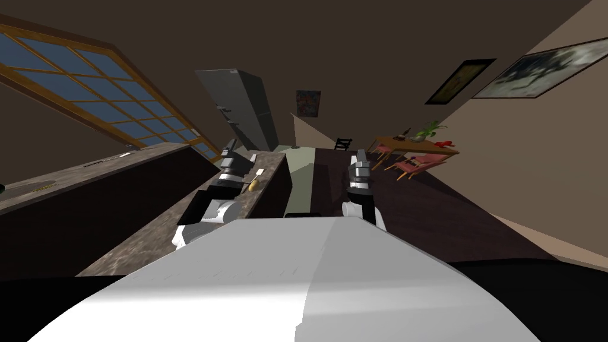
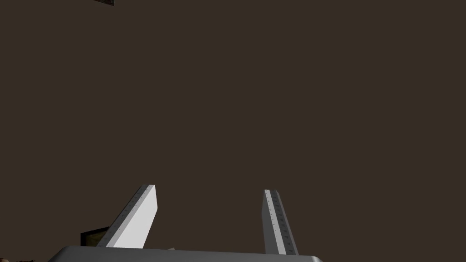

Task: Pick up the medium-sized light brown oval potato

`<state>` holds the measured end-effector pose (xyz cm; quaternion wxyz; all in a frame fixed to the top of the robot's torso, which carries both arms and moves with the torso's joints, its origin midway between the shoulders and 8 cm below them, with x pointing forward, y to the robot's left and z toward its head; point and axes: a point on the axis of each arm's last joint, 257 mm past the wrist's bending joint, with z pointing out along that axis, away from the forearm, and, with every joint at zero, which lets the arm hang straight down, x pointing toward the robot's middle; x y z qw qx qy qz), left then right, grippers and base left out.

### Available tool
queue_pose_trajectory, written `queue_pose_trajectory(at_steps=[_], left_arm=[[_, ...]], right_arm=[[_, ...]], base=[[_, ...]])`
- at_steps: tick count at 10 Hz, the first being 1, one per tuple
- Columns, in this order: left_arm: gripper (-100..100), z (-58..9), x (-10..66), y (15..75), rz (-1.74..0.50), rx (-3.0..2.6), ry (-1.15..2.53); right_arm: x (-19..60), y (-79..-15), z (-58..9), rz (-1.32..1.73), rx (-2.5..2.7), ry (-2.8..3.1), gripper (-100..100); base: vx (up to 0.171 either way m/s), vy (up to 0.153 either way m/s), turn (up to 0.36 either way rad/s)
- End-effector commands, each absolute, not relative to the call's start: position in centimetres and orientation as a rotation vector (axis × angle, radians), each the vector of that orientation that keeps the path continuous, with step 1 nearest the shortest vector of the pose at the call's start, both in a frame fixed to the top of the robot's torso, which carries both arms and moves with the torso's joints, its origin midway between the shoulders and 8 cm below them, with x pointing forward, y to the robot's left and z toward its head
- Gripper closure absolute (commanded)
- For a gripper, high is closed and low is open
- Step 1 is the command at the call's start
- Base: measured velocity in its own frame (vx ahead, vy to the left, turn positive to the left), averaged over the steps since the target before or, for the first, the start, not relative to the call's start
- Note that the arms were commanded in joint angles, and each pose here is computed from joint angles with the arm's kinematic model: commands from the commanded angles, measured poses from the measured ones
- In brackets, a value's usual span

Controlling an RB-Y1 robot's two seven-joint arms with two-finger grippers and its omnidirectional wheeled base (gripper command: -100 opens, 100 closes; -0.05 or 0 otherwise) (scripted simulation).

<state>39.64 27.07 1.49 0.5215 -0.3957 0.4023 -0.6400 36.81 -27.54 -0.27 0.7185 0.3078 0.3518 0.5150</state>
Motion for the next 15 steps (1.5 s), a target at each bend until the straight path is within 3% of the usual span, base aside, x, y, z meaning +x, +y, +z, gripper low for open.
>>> queue_pose_trajectory(at_steps=[1,15], left_arm=[[-100,1.0,39.9,27.0,-1.526,-0.97,0.982],[-100,-5.7,41.3,29.6,-1.465,-1.356,1.193]], right_arm=[[36.8,-27.5,-0.3,1.139,0.681,0.778,0],[36.8,-27.5,-0.3,1.139,0.681,0.778,0]], base=[[0.027,-0.014,-0.011],[0.063,-0.03,0.056]])
